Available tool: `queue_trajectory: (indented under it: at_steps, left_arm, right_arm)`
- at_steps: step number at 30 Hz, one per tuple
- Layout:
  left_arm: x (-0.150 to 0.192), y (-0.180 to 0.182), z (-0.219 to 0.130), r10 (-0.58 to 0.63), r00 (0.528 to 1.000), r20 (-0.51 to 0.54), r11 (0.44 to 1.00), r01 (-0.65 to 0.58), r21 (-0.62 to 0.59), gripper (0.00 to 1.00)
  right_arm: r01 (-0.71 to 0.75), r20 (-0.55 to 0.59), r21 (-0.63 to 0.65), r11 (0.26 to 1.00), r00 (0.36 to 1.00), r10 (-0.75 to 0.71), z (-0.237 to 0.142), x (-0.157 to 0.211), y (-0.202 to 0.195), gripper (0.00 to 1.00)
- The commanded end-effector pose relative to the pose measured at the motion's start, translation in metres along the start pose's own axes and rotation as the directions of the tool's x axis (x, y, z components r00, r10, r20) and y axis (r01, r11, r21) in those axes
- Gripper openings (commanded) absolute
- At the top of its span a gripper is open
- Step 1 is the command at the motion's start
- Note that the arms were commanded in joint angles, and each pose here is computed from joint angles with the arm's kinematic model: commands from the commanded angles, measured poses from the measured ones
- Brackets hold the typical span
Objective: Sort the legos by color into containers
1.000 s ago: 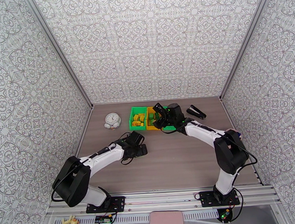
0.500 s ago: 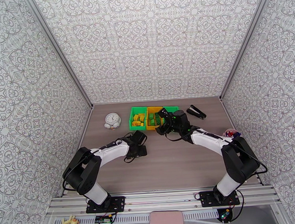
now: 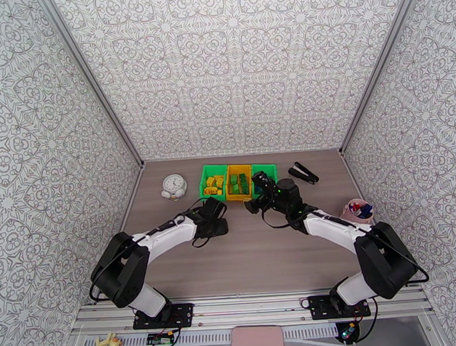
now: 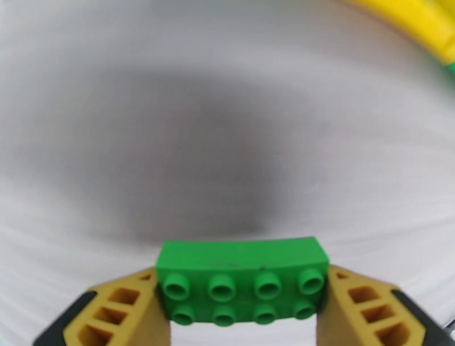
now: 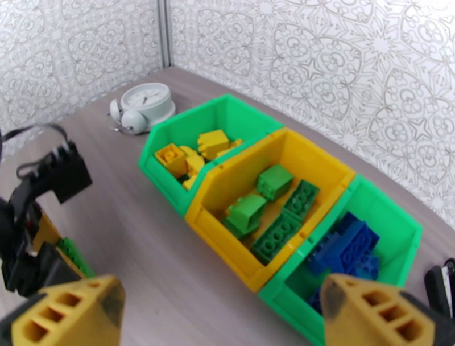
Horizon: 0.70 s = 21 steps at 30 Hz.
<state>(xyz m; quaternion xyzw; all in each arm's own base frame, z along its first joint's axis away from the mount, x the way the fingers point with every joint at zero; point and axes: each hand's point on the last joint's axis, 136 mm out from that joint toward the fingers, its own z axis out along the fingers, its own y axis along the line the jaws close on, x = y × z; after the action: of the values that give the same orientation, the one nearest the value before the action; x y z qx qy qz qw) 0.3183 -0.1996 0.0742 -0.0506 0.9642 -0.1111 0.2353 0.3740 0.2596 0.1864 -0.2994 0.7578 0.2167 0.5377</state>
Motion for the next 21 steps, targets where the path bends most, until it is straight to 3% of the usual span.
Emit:
queue_trajectory:
  at_steps: [1,8,15,21]
  left_arm:
    - [-0.065,-0.042,-0.023,0.034,0.974,0.222,0.99,-0.064,0.127,0.6]
    - [-0.131,-0.084,-0.015,0.13,0.933,0.336,0.969,-0.191,0.155,0.61]
    - [-0.18,-0.099,0.025,0.111,0.933,0.343,0.971,-0.175,0.162,0.61]
    - [-0.215,-0.106,0.054,0.166,0.892,0.421,0.972,-0.219,0.081,0.61]
  right_arm:
    - [-0.016,0.066,-0.02,1.0,0.998,0.018,-0.015,-0.01,0.004,0.94]
    - [-0.023,0.085,-0.032,0.999,0.996,0.026,-0.035,-0.007,0.011,0.93]
    - [-0.019,0.081,-0.011,1.0,0.996,0.02,-0.043,-0.012,0.009,0.93]
    - [-0.036,0.07,-0.021,0.999,0.997,0.037,-0.042,-0.007,0.011,0.92]
